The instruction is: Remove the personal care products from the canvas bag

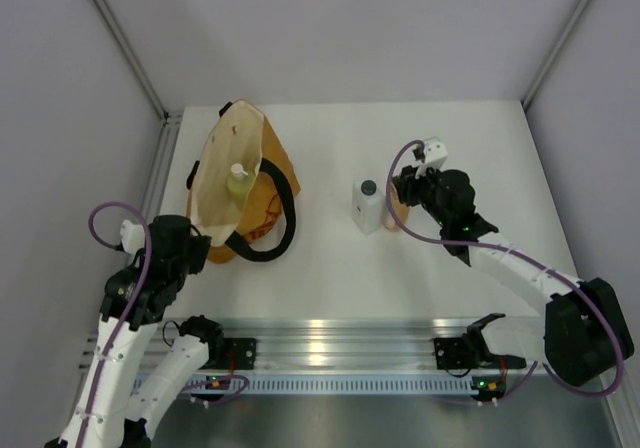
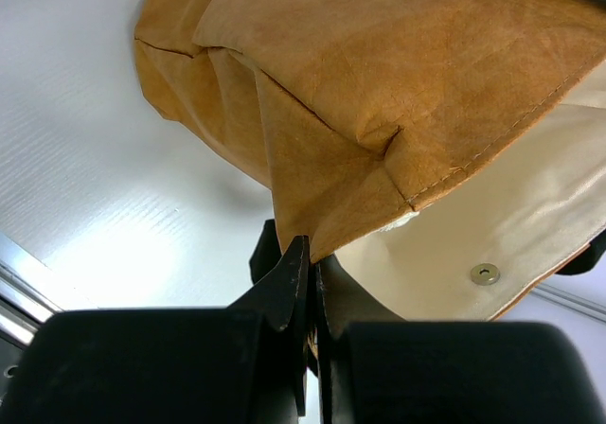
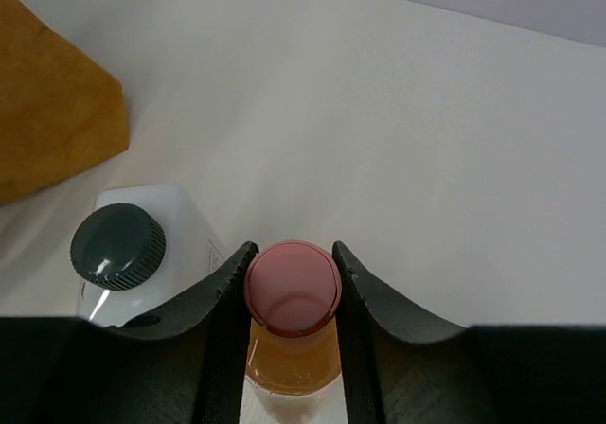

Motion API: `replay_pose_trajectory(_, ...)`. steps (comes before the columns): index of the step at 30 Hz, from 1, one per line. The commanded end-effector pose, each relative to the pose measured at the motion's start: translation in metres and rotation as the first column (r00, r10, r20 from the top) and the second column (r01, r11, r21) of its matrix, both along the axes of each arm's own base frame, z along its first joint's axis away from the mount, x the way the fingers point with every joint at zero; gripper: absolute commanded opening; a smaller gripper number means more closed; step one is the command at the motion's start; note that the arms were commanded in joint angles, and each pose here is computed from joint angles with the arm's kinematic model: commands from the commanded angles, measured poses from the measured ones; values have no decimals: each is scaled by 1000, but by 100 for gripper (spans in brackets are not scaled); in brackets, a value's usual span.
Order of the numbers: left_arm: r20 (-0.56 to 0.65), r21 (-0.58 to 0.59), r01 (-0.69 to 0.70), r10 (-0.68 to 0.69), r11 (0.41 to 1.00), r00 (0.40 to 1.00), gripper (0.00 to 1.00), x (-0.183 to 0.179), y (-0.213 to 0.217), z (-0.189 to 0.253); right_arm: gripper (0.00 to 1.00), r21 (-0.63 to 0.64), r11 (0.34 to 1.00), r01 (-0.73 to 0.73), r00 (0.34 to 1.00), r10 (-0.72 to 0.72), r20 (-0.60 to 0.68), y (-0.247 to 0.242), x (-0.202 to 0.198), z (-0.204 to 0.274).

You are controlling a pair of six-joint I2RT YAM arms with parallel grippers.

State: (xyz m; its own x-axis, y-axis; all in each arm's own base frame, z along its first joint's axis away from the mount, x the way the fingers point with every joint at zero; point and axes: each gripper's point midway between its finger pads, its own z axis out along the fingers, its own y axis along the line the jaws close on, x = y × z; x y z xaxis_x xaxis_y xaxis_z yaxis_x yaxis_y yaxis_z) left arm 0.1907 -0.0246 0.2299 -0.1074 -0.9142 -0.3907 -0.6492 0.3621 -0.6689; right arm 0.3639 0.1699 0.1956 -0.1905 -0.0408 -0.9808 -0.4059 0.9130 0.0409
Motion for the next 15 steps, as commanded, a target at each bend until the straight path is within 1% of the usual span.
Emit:
replay_pose_trajectory(1,2,-37,11,-11,999,1000,0,5,-8,-2,36,71,992,-103,977,88,192,22,-2,65)
replay_pose_trajectory(2,3,-39,12,-12,999,1000,0,5,-8,-2,41,69,992,-103,977,88,195,23,-1,68)
replay_pose_trajectory(4,4,-43,10,-10,999,1000,0,5,-8,-2,47,62,993,-104,979,91,181,23,-2,66)
replay_pose_trajectory(6,4,-49,14,-14,999,1000,0,5,-9,-2,54,60,993,-105,979,93,182,23,-2,67)
replay_pose_trajectory(10,2,-55,16,-16,998,1000,0,3,-10,-3,57,63,993,-104,978,91,187,22,-4,72)
replay_pose_trajectory(13,5,-61,16,-16,998,1000,0,3,-10,-3,63,77,990,-118,973,100,209,23,-8,90)
replay_pose_trajectory(15,12,-65,21,-20,998,1000,0,3,-11,-1,64,86,987,-136,967,113,227,27,-12,109)
